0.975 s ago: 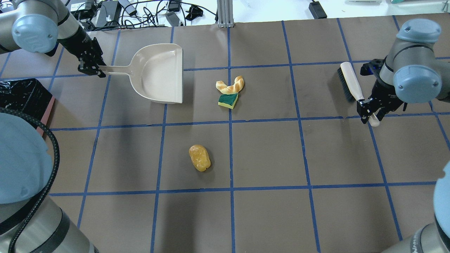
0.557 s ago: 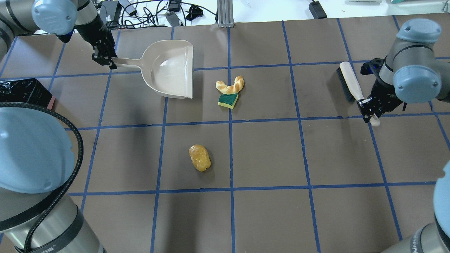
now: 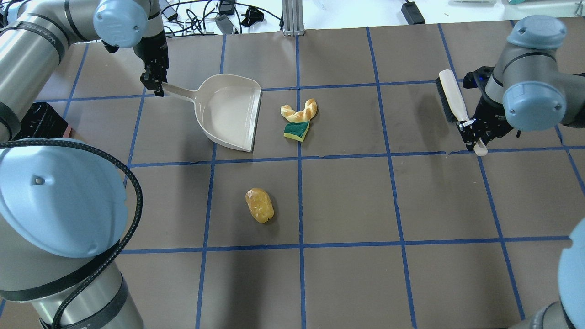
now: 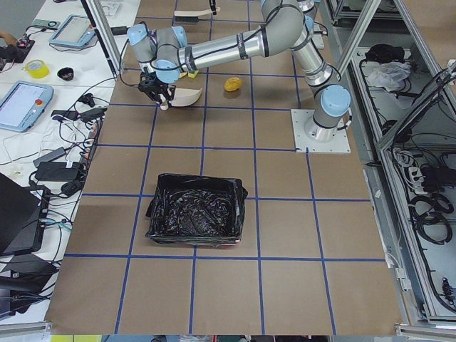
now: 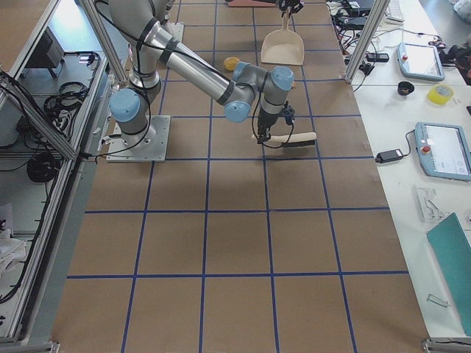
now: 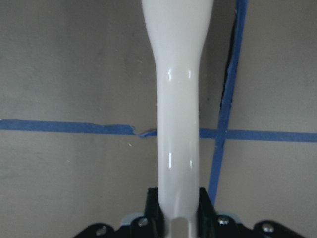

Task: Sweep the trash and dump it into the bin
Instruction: 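Move the brush toward the dustpan while the left gripper holds it near the croissant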

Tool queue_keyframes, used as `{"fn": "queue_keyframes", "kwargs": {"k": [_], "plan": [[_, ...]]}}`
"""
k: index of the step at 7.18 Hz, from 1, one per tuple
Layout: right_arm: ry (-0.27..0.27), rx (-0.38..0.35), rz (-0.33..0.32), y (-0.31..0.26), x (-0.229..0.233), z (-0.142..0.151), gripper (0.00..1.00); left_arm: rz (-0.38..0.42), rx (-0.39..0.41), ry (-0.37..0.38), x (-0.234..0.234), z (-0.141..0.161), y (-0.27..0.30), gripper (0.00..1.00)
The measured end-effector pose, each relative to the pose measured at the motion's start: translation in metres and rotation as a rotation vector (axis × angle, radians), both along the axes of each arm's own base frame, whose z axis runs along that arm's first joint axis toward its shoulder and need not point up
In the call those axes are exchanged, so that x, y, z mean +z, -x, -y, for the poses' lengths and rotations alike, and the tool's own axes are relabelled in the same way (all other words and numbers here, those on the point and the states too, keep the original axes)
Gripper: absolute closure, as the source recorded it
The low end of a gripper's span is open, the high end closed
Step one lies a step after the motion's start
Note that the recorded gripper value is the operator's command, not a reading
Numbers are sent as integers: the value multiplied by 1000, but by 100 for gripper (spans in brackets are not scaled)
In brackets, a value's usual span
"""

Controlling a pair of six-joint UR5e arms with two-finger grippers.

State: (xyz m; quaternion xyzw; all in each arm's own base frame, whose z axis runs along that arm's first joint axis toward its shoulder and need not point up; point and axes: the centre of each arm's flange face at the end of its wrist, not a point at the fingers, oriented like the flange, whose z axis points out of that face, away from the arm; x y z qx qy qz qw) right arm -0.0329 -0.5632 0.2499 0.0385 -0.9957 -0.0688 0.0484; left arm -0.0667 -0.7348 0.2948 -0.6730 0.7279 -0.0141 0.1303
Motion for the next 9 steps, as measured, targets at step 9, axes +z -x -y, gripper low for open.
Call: {"fn": "queue_keyframes", "kwargs": {"k": [9], "plan": [[-93,-167,4,-287,-11,7,99,-55,75,56,-14,4,35,100]]}}
